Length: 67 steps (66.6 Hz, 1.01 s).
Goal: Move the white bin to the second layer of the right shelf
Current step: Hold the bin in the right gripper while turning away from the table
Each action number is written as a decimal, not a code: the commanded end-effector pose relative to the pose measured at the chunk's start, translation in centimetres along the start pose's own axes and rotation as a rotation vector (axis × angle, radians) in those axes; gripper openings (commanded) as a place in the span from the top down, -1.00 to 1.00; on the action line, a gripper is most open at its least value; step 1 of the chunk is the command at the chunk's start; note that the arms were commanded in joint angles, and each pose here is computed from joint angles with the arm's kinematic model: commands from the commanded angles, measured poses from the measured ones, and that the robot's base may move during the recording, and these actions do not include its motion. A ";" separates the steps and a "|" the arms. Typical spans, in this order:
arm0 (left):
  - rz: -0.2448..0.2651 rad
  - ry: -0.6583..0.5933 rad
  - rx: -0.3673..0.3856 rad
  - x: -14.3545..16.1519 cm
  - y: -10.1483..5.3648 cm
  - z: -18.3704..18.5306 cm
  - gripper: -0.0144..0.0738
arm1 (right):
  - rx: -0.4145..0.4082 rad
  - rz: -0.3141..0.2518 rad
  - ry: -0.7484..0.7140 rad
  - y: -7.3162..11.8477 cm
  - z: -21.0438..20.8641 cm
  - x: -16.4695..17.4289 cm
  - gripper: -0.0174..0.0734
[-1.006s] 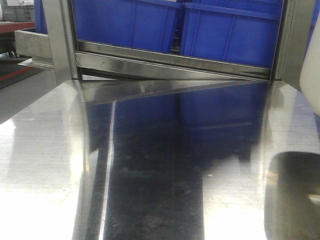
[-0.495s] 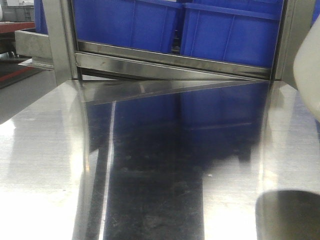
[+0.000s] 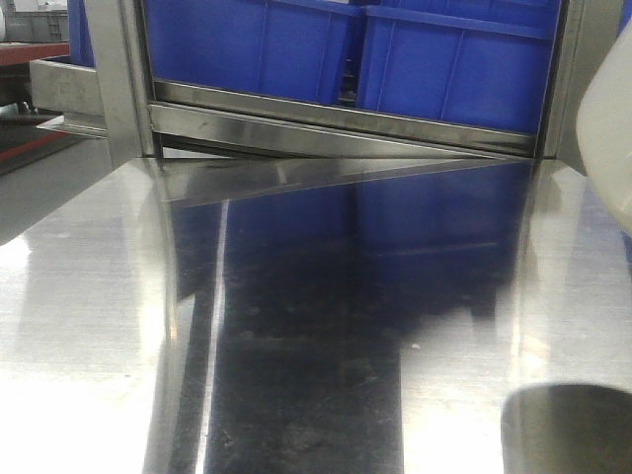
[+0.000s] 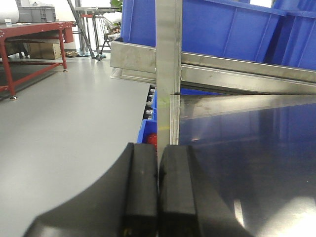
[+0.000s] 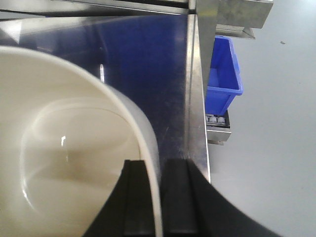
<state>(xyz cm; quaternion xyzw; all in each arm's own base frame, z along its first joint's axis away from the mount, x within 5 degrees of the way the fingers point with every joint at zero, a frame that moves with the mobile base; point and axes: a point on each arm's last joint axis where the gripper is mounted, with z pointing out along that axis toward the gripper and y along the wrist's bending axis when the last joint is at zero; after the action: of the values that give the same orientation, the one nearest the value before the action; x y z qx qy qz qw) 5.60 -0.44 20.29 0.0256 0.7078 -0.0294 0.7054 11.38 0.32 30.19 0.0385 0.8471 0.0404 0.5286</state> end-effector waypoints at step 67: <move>-0.011 -0.060 0.003 0.4 0.0 0.0 0.48 | -0.017 0.005 -0.134 0.2 -0.6 -1.8 0.47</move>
<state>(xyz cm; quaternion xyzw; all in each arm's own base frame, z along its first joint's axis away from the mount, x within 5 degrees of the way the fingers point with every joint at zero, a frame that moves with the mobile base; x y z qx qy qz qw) 5.60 -0.44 20.29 0.0256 0.7078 -0.0294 0.7054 11.35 0.32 30.21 0.0389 0.8466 0.0413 0.5292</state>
